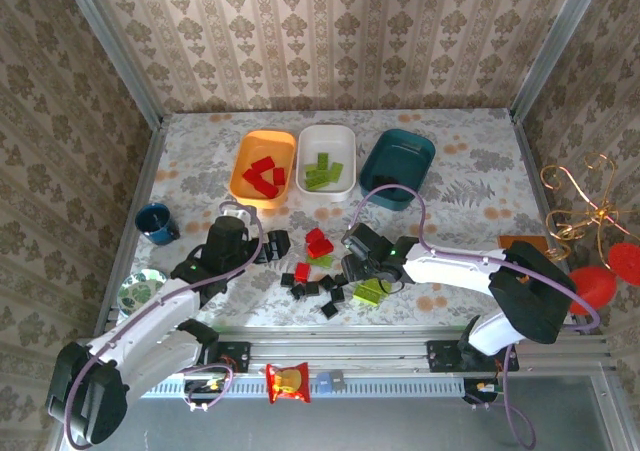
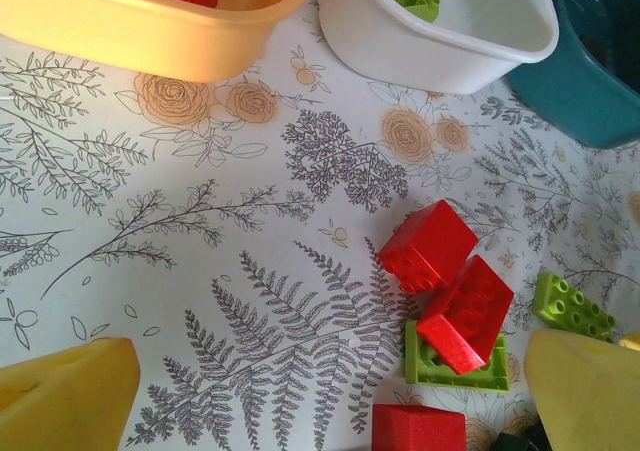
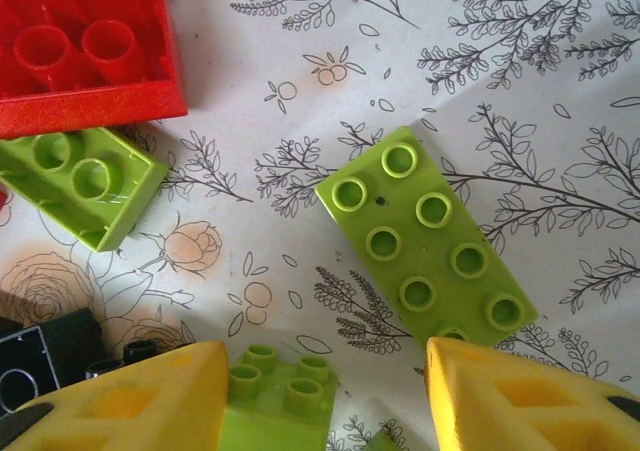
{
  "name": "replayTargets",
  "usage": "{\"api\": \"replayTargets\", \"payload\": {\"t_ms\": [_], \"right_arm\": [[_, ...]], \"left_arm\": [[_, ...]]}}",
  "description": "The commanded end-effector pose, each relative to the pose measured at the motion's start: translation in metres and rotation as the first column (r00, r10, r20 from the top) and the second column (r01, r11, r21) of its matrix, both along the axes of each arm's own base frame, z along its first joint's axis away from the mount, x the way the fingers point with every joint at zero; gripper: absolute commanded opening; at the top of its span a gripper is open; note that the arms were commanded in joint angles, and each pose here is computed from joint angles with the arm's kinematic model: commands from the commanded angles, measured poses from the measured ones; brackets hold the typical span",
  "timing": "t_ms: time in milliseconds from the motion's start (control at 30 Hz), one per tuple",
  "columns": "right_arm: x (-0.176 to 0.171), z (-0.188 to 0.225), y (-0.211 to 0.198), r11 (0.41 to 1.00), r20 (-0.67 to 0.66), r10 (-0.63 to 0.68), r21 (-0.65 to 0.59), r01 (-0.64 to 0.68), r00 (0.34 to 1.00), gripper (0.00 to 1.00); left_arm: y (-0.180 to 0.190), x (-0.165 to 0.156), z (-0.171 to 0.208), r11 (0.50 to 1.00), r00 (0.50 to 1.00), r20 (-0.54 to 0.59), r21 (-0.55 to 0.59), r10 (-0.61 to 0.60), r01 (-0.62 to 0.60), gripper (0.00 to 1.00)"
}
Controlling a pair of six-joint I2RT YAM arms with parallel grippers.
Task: Sort the legos into containers by color
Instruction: Move the lego to the bottom-center of the table.
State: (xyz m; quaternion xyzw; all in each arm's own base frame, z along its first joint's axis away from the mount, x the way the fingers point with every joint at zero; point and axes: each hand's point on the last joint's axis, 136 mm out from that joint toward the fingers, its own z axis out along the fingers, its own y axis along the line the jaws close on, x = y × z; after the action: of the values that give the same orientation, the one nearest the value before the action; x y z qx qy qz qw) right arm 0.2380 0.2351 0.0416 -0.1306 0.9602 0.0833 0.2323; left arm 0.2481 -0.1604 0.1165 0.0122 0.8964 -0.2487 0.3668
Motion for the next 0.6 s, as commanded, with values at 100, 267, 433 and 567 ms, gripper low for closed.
{"api": "replayTargets", "payload": {"t_ms": [100, 267, 433, 567], "right_arm": [[-0.004, -0.002, -0.046, 0.98, 0.027, -0.097, -0.17, 0.1, 0.995, 0.51], [-0.002, 0.011, -0.045, 0.989, 0.06, -0.094, -0.109, 0.1, 0.994, 0.53], [0.0, 0.032, -0.022, 0.999, 0.079, -0.041, 0.021, 0.039, 0.996, 0.68], [-0.006, 0.02, -0.021, 0.999, 0.024, -0.04, -0.007, 0.04, 0.999, 0.72]], "left_arm": [[0.003, 0.001, -0.005, 1.0, 1.0, -0.013, -0.005, 0.021, -0.021, 1.0], [0.002, 0.002, -0.006, 1.0, 1.0, -0.016, -0.011, 0.02, -0.02, 1.0], [0.001, 0.004, -0.004, 1.0, 1.0, -0.011, -0.015, 0.02, -0.02, 1.0], [0.003, 0.003, -0.006, 1.0, 1.0, -0.014, -0.009, 0.022, -0.023, 1.0]]}}
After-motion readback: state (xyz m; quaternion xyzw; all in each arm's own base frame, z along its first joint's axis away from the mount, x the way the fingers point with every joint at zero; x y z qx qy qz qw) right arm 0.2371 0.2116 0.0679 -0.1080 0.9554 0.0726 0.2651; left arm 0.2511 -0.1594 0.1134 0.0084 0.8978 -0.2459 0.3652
